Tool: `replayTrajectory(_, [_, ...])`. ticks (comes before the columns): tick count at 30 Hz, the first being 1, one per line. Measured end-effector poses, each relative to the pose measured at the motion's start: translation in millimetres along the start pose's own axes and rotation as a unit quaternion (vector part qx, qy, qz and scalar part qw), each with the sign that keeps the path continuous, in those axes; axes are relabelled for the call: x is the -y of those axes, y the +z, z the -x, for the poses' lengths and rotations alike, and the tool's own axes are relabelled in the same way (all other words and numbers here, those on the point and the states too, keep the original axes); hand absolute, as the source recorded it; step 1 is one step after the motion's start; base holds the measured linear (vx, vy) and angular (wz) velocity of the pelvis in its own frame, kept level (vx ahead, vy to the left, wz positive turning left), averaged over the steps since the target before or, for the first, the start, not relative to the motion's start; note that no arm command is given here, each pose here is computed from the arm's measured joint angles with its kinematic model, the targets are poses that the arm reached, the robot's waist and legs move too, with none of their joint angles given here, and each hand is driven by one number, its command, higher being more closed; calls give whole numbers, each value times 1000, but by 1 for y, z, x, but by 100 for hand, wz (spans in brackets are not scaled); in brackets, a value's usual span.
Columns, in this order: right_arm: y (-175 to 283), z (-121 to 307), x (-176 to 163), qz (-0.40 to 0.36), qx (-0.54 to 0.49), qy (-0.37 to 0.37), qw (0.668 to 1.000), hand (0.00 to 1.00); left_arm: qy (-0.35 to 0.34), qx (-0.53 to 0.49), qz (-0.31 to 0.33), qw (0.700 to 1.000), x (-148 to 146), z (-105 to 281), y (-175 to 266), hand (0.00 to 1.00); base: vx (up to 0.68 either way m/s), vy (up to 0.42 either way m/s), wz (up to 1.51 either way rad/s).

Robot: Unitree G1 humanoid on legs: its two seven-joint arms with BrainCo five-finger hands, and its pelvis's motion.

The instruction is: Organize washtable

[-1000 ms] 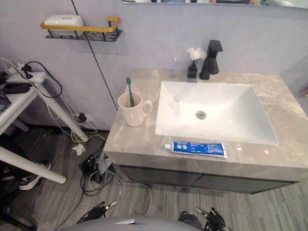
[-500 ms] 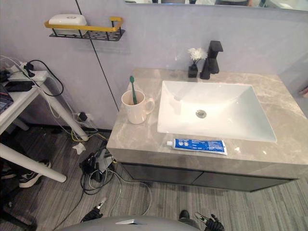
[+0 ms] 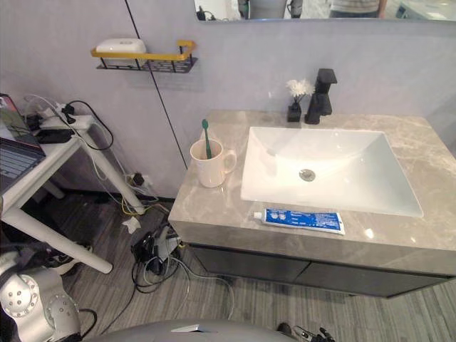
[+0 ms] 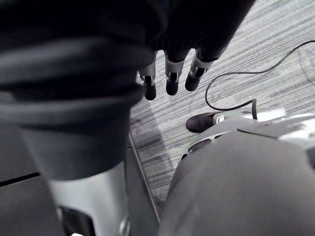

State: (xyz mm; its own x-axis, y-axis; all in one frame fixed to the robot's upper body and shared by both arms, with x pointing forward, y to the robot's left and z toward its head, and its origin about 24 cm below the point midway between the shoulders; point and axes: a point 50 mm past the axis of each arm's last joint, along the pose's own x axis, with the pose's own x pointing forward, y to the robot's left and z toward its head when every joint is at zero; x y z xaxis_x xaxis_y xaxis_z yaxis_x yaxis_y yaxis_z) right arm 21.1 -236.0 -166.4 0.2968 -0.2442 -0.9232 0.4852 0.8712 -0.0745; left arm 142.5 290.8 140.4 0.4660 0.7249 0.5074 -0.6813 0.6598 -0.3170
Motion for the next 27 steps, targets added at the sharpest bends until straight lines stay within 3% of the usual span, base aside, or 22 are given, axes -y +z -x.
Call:
replayTrajectory(5, [-3,1,2,-21,-2,-1,1000,0,-138,101,66,983,56,9,44,0,-82,-12,1])
replayTrajectory(8, [-5,2,3,-20,-4,2,1000,0,-261,99,153,948,102,27,52,0,-64,-13,6])
replayTrajectory(10, [-5,1,1,-9,-6,9,1000,0,-374,87,199,902,133,51,57,0,-39,-10,6])
replayTrajectory(14, [-3,1,0,1,-5,18,1000,0,-516,83,248,816,168,83,65,0,0,-4,-5])
replayTrajectory(18, [2,-1,-2,24,-1,28,999,0,-642,70,219,732,204,119,54,0,0,0,0])
replayTrajectory(22, [6,-2,-5,31,2,32,999,0,-680,68,183,707,214,130,45,0,0,0,0])
replayTrajectory(27, [7,-2,-5,34,2,34,999,0,-757,84,120,637,229,153,35,0,-1,1,-2])
